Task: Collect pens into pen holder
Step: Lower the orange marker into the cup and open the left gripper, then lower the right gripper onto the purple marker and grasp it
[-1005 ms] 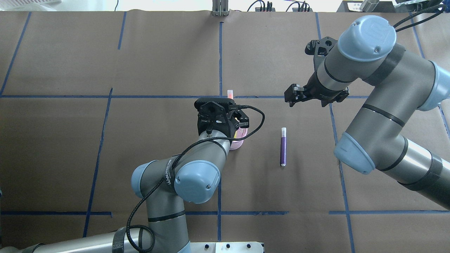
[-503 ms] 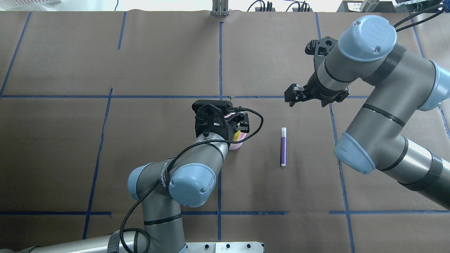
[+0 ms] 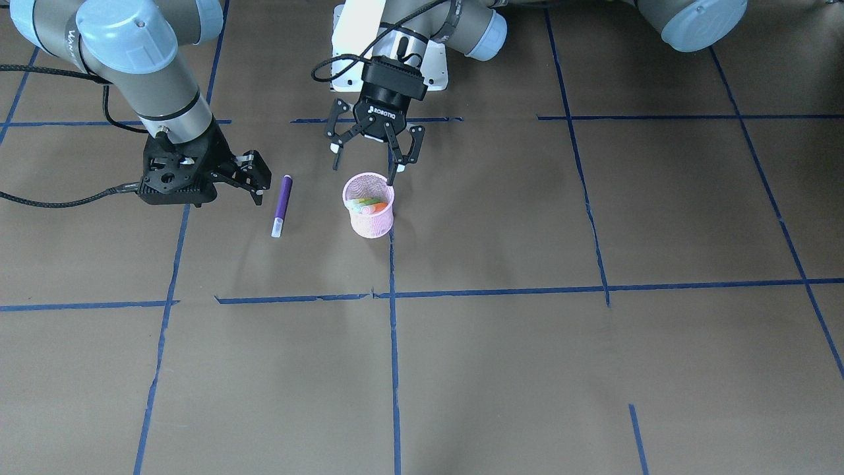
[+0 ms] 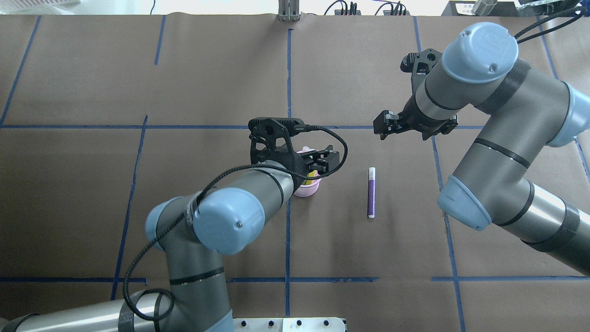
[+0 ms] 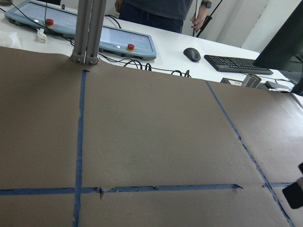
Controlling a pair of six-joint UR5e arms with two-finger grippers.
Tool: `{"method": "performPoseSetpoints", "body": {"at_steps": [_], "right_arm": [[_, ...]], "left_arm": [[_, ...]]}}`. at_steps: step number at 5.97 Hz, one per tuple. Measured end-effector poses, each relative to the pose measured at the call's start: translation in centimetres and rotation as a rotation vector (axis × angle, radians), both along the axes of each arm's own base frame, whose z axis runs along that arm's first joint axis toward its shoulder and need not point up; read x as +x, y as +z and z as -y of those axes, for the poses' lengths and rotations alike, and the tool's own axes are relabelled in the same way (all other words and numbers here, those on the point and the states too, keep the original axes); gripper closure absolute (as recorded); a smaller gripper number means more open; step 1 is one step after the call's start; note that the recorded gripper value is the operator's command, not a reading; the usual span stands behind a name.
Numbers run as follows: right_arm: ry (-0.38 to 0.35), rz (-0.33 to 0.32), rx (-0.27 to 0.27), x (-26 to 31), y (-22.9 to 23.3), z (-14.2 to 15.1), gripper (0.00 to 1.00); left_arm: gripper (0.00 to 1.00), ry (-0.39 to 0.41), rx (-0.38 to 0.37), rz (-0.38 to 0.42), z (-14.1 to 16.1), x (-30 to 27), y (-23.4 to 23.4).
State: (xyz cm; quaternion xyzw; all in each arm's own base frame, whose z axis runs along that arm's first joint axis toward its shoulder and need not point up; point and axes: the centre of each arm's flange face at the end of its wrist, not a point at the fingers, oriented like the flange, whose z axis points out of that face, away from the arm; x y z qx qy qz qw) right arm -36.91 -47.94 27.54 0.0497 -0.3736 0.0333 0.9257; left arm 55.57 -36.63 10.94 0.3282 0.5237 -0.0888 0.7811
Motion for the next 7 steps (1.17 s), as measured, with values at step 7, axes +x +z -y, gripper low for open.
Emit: {"method": "performPoseSetpoints", "body": {"at_steps": [7], "right_arm": [[0.061, -0.052, -0.036, -8.2, 2.6, -4.0, 0.34]], "left_arm": [[0.00, 0.420, -0.301, 0.265, 9.2, -11.0, 8.4]]}}
